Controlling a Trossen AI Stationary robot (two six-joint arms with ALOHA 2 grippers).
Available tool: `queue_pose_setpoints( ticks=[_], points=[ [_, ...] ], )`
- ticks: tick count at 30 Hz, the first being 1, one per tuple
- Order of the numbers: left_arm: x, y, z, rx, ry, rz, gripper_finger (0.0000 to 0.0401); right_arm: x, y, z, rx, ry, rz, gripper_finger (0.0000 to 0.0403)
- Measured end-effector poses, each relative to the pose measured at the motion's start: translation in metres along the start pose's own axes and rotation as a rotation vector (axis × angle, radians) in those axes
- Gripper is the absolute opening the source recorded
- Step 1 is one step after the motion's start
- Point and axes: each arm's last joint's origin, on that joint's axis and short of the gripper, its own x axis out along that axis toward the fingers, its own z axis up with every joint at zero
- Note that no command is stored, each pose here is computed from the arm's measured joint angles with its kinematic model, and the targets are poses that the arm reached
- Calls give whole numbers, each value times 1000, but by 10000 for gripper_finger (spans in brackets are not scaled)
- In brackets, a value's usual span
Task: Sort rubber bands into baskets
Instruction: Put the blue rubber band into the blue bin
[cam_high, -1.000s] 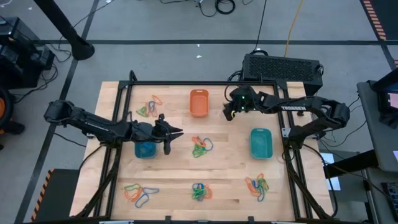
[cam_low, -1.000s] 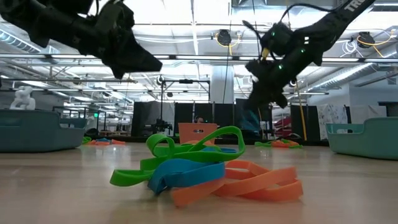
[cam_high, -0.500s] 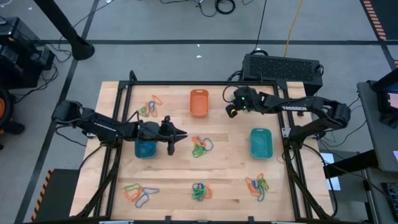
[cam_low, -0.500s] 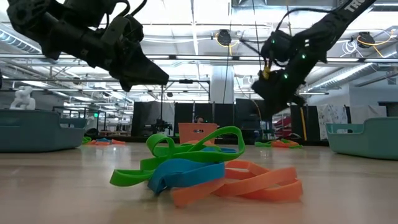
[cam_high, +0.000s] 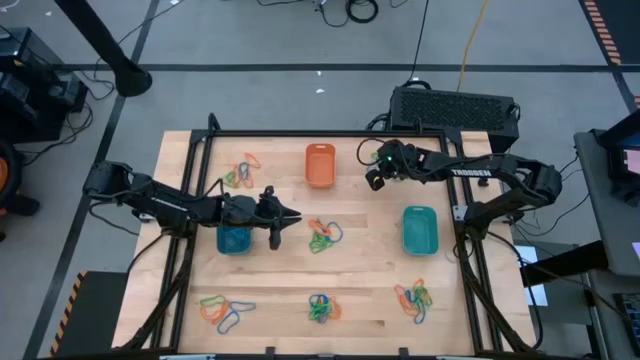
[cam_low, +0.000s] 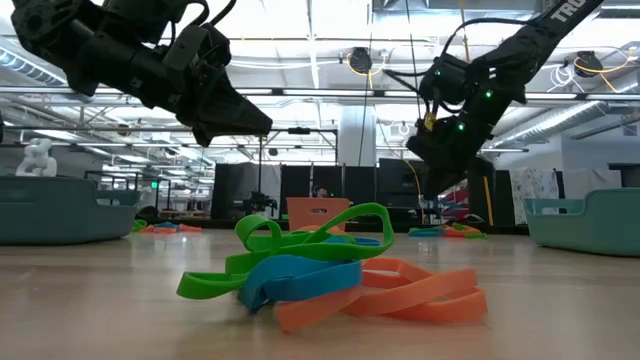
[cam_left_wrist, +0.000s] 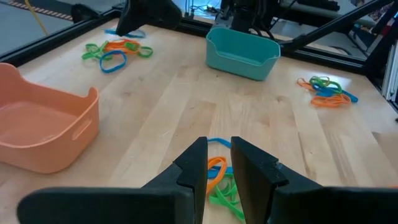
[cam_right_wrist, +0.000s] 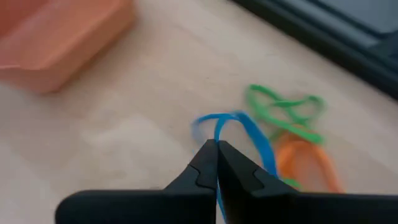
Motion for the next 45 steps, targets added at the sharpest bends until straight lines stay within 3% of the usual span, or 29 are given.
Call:
queue_pose_setpoints(
  ticks=[12,19,26,35,40,45],
  points=[
    [-1,-4,8,25,-83,-35,77,-19,60,8,-102,-132,611,0],
    [1,-7,12,-10,-140,-50,77,-43,102,-3,-179,-218,819,0],
    [11,-18,1,105,-154,-101,91,-60,127,-14,-228,-263,933,0],
    [34,-41,-3,356,-194,-142,192,-70,141,-27,-260,-235,984,0],
    [48,-44,-3,389,-185,-69,238,-74,146,-34,-284,-218,1003,0],
    [54,-46,-3,388,-182,-64,262,-75,153,-43,-316,-192,1017,0]
  ],
)
